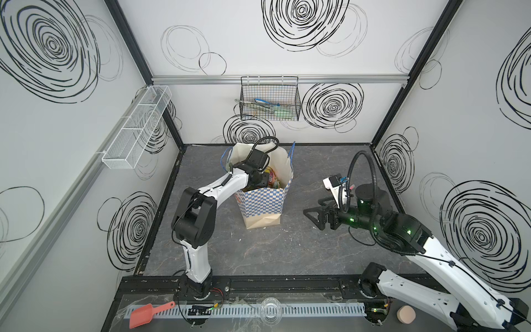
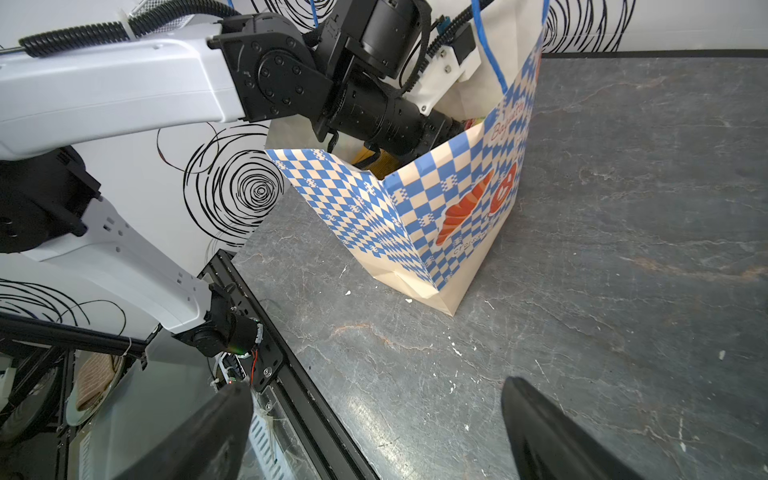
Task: Take the snacks out of the paper bag
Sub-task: 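Lower the left gripper into the bag and grasp the pink Fox's candy packet, then lift the pink Fox's packet out of the bag with the left gripper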
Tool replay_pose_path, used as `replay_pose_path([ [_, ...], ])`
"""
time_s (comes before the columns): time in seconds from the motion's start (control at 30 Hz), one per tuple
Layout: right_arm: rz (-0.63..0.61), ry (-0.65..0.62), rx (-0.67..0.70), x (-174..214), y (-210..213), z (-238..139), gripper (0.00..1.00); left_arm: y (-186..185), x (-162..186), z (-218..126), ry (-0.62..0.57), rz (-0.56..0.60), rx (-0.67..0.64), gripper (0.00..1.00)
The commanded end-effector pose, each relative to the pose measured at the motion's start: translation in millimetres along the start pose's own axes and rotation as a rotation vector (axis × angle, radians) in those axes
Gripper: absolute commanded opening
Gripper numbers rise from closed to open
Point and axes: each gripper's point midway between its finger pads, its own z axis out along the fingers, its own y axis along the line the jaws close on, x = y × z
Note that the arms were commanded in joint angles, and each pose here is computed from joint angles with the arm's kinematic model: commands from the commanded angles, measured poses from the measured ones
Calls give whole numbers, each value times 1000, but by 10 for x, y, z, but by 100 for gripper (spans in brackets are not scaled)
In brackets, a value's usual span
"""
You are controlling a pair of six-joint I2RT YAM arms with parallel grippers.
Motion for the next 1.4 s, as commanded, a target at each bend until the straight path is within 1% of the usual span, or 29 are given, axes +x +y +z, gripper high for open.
replay_pose_path([
  [0.0,0,-38,-9,-58,32,-22,97,34,94,69,30,0,-8,42],
  [0.07,1,-43,-10,-62,36,-31,97,16,47,14,16,-3,1,32],
  [0.13,3,-48,-7,-70,36,-45,97,10,-14,-56,-6,-9,5,18],
  [0.2,6,-56,-5,-79,35,-66,97,14,-70,-127,-26,-12,5,7],
  [0.27,8,-68,-3,-93,36,-88,97,15,-134,-208,-51,-17,5,0],
  [0.43,13,-104,5,-140,30,-154,97,12,-319,-480,-128,-27,15,0],
  [0.73,22,-126,12,-174,21,-172,97,-27,-625,-962,-245,-32,47,0],
  [1.0,20,-169,34,-268,-4,-208,97,-38,-841,-1279,-306,-22,52,0],
  [1.37,29,-200,56,-319,-47,-203,97,-61,-1034,-1739,-401,-10,57,0],
])
